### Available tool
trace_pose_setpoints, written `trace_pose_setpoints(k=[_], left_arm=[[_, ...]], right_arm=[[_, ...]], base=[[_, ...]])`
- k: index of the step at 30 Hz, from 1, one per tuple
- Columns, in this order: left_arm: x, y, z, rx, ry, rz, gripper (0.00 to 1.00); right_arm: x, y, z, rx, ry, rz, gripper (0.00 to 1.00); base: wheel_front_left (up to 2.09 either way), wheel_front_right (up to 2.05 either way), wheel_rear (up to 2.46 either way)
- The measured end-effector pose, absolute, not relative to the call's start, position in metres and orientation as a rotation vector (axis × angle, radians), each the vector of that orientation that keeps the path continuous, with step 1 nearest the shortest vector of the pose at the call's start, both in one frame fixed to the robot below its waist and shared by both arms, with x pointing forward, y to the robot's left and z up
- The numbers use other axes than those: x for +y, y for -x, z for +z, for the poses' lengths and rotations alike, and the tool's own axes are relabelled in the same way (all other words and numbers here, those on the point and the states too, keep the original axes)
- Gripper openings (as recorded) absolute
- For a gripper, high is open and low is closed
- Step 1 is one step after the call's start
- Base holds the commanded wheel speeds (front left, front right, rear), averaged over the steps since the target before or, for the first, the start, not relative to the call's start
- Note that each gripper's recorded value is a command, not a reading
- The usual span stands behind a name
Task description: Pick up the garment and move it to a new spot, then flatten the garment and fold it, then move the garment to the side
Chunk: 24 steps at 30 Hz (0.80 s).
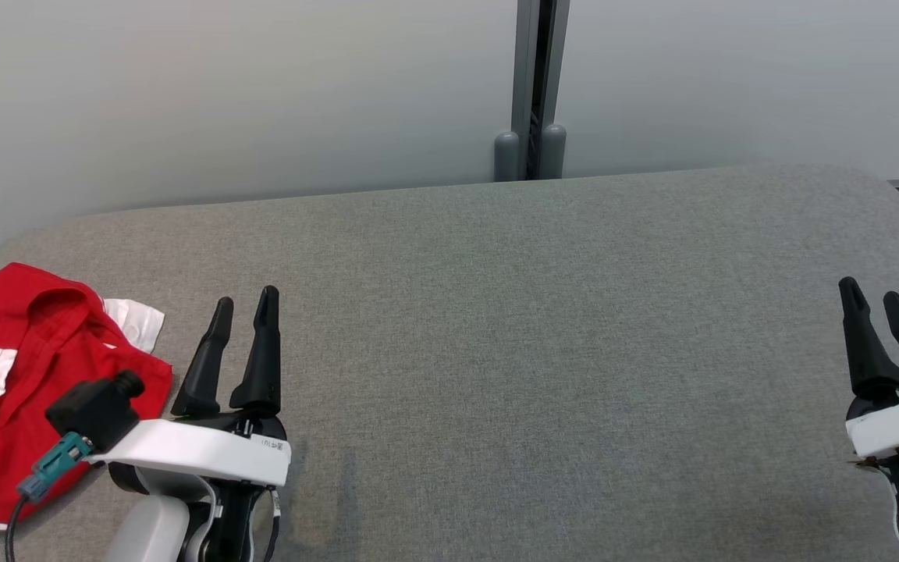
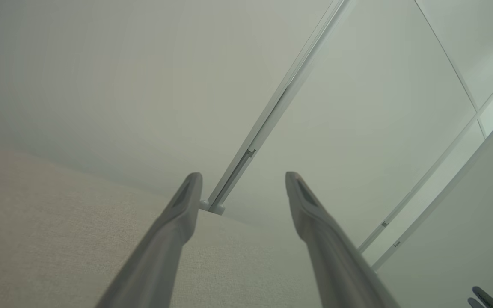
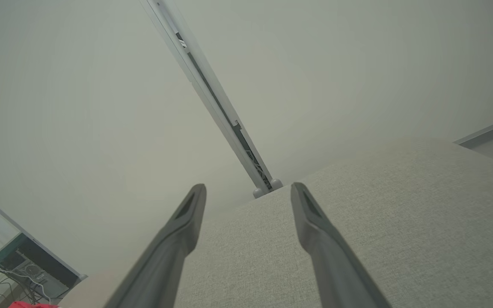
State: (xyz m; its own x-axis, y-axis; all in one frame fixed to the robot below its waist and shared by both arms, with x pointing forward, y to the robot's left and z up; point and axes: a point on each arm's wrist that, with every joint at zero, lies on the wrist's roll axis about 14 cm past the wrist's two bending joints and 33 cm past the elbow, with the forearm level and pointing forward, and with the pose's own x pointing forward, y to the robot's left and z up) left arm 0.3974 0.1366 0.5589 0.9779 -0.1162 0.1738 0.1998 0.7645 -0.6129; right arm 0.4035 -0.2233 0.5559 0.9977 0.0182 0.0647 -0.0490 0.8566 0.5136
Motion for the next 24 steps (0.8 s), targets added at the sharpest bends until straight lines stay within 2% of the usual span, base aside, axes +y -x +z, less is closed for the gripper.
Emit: trace_pose_setpoints(k=[11,24], left_arm=[[0.135,-0.396,0.555,-0.108,0.473,-0.176,1.0],[0.148,-0.393,0.544,-0.083,0.341,-0.129,1.0]], right_arm=[[-0.212,-0.401,0.556,-0.078,-0.398,0.05,1.0],[-0.201,-0.397,0.552,-0.093,-0.275,0.063,1.0]], base=[[0.0,0.0,0.0],[0.0,0.0,0.0]])
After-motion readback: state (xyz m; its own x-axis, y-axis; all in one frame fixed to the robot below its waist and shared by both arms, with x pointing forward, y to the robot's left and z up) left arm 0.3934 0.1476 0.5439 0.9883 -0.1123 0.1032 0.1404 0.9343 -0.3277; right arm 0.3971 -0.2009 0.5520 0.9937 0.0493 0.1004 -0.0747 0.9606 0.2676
